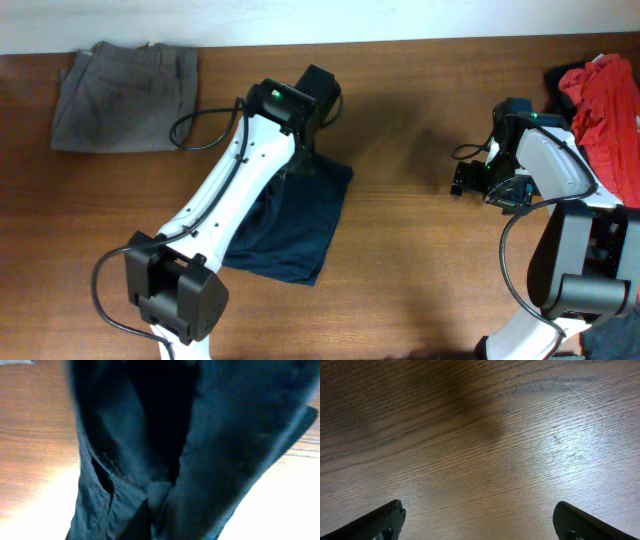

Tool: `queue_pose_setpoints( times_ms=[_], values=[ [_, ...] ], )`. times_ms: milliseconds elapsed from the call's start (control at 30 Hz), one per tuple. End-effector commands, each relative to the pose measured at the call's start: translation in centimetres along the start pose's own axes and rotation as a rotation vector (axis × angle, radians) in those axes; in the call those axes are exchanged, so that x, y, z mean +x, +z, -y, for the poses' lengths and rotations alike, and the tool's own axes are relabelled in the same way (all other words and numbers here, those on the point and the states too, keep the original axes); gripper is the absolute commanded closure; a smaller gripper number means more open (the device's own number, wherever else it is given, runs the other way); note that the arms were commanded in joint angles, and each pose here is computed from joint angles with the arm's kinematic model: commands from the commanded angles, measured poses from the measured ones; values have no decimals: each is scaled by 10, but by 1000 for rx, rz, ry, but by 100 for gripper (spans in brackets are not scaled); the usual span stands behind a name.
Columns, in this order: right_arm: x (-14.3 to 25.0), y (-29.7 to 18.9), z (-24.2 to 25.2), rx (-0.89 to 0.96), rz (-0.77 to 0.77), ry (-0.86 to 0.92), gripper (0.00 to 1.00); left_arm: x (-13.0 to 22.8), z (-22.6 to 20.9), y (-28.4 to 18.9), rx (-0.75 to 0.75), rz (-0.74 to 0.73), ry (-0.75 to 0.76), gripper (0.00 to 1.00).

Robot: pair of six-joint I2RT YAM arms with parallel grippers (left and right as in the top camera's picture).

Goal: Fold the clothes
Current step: 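Carry the held left edge rightward over the shorts with the left gripper, then lay the folded edge down and press the shorts flat with the left gripper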

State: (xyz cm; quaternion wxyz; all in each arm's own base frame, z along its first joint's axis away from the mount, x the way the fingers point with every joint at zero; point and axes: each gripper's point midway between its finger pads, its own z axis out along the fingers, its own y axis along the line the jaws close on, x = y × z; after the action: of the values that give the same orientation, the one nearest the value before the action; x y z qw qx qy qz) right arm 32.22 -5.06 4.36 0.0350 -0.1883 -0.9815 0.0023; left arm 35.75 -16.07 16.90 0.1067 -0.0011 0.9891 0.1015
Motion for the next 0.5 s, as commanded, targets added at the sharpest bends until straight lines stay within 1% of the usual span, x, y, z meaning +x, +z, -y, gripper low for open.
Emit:
queue_pose_setpoints(
  times_ms=[0,133,233,333,367,400,467],
  values=[
    [-5,-13,0,-11,39,-3,1,8,14,-2,42,-18,13,83],
    [-5,-13,0,-11,39,-3,1,13,24,-4,82,-40,24,82],
    [-5,-13,0,-11,39,-3,1,15,26,-5,84,-37,52,70],
    [-5,-13,0,-11,39,-3,1,17,30,-6,98,-44,63,35],
    [-5,-13,0,-11,39,-3,1,18,33,-6,111,-47,77,25],
    [-5,-13,0,-11,39,-3,1,18,35,-6,124,-50,87,20],
    [-5,-13,0,-10,40,-3,1,18,39,-7,148,-49,103,19]
  ],
)
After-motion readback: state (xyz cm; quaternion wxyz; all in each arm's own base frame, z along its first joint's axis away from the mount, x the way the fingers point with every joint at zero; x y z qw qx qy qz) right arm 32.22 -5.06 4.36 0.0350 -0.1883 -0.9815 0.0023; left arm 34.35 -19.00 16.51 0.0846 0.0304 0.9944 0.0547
